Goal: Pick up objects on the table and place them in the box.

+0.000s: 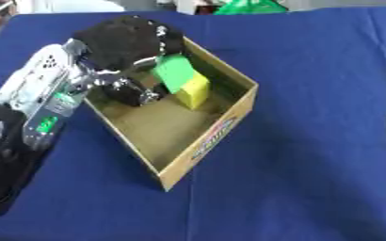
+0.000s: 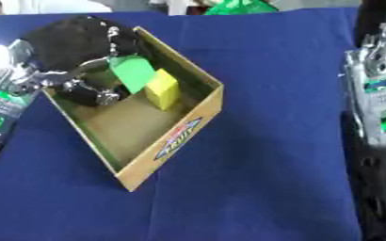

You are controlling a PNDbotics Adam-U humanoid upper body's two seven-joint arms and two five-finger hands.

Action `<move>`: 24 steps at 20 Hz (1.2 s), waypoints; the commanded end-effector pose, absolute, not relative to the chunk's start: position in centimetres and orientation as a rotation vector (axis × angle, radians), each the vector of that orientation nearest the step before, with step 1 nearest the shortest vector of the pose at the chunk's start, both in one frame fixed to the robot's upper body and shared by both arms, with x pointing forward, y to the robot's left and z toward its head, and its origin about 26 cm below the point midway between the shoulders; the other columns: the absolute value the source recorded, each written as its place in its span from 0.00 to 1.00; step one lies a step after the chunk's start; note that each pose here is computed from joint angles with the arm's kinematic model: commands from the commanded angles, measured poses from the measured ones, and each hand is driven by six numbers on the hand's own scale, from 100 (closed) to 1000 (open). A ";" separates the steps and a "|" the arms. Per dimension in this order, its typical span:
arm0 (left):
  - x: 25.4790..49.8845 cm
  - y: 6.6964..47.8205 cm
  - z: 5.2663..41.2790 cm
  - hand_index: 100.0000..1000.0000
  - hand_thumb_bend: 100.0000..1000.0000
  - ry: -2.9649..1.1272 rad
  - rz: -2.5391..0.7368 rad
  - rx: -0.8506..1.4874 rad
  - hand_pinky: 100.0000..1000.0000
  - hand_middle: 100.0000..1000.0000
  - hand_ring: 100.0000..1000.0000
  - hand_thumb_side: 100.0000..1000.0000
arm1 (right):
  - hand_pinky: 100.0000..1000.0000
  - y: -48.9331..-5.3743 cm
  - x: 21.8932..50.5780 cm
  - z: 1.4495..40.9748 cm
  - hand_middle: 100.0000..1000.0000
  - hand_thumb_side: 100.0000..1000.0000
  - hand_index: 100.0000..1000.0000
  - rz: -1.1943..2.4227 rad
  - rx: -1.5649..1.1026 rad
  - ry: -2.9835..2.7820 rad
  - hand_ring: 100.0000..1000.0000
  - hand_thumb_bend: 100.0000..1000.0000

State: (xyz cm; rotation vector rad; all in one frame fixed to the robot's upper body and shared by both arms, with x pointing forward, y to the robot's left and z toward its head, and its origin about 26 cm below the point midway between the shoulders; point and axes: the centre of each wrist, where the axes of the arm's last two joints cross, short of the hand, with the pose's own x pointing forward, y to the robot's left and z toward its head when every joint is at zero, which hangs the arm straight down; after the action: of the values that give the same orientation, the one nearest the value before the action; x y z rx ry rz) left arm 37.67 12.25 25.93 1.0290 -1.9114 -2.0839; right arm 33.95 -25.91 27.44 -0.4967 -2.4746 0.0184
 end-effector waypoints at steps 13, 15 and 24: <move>37.6 13.1 23.8 0.92 0.47 -1.881 -1.976 0.925 0.77 0.78 0.79 0.68 | 0.79 -26.3 33.6 28.2 0.62 1.00 0.80 0.004 -0.518 -2.497 0.80 0.08; 37.6 13.2 23.8 0.94 0.57 -1.879 -1.963 0.929 0.82 0.82 0.85 0.80 | 0.79 -26.3 33.6 28.2 0.62 1.00 0.80 0.003 -0.517 -2.497 0.80 0.08; 37.4 13.5 23.9 0.95 0.65 -1.898 -1.924 0.968 0.84 0.84 0.88 0.91 | 0.79 -26.1 33.7 28.3 0.62 1.00 0.80 -0.003 -0.515 -2.505 0.80 0.08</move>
State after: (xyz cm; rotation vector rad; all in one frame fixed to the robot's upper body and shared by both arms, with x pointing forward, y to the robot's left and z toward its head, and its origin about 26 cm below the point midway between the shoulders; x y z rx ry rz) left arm 37.54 13.17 22.91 0.9258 -1.8697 -1.9453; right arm 33.94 -26.06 27.48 -0.5029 -2.4768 0.0023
